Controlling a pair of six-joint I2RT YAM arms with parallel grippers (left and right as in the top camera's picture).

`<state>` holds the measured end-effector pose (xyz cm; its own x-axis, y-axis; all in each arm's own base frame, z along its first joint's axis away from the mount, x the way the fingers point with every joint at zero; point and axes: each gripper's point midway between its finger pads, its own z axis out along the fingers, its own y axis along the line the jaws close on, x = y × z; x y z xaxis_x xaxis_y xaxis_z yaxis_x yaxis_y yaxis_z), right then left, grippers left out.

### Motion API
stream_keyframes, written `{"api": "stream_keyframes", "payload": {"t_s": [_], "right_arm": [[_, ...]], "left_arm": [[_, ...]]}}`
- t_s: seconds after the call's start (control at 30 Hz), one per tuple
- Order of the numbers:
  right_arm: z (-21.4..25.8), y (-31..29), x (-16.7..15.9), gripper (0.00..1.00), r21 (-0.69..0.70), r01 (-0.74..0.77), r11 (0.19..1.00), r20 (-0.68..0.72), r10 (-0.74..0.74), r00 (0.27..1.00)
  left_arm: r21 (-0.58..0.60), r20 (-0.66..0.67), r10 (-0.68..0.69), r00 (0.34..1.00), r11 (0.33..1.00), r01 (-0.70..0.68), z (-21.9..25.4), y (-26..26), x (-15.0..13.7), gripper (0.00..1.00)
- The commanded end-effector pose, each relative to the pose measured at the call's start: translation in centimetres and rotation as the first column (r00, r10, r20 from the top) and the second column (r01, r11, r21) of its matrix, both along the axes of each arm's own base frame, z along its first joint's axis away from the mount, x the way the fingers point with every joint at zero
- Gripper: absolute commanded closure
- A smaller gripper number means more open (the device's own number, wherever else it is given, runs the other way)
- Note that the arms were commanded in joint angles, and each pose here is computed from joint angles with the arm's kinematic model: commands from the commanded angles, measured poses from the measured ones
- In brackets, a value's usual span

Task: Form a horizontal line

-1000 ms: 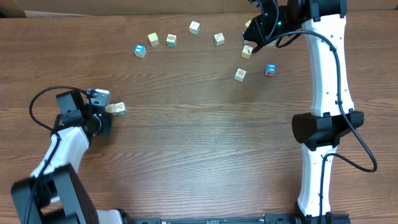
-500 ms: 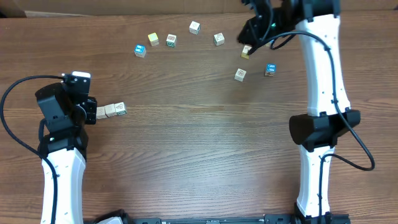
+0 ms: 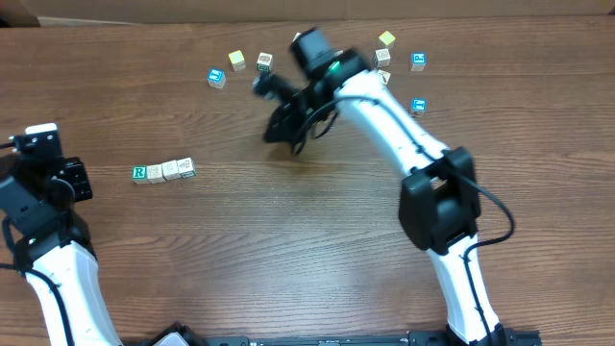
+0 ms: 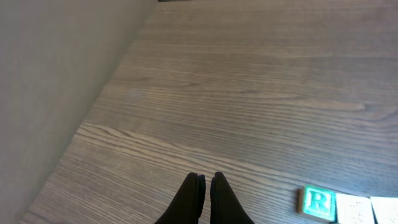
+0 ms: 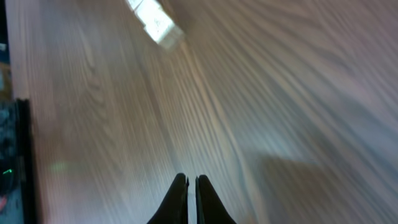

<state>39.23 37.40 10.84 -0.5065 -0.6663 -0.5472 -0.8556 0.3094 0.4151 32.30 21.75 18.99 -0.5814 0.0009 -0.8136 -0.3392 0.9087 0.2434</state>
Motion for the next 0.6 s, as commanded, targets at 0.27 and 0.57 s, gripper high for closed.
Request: {"api": "stream_keyframes", "payload": {"t_s": [0.27, 0.57], "right_arm": [[-1.4, 9.8, 0.4, 0.97, 0.197, -0.018, 0.980, 0.179, -0.018, 0.984], [-3.8, 12.8, 1.7, 0.97, 0.336, 0.118, 0.934, -0.028, -0.115, 0.993]], "left_arm": [[-0.068, 0.058, -0.045, 0.997, 0.996, 0.049, -0.7, 0.8, 1.3, 0.96], [-0.069, 0.093, -0.083, 0.992, 0.994, 0.090, -1.0, 0.9, 2.6, 0.96]]}}
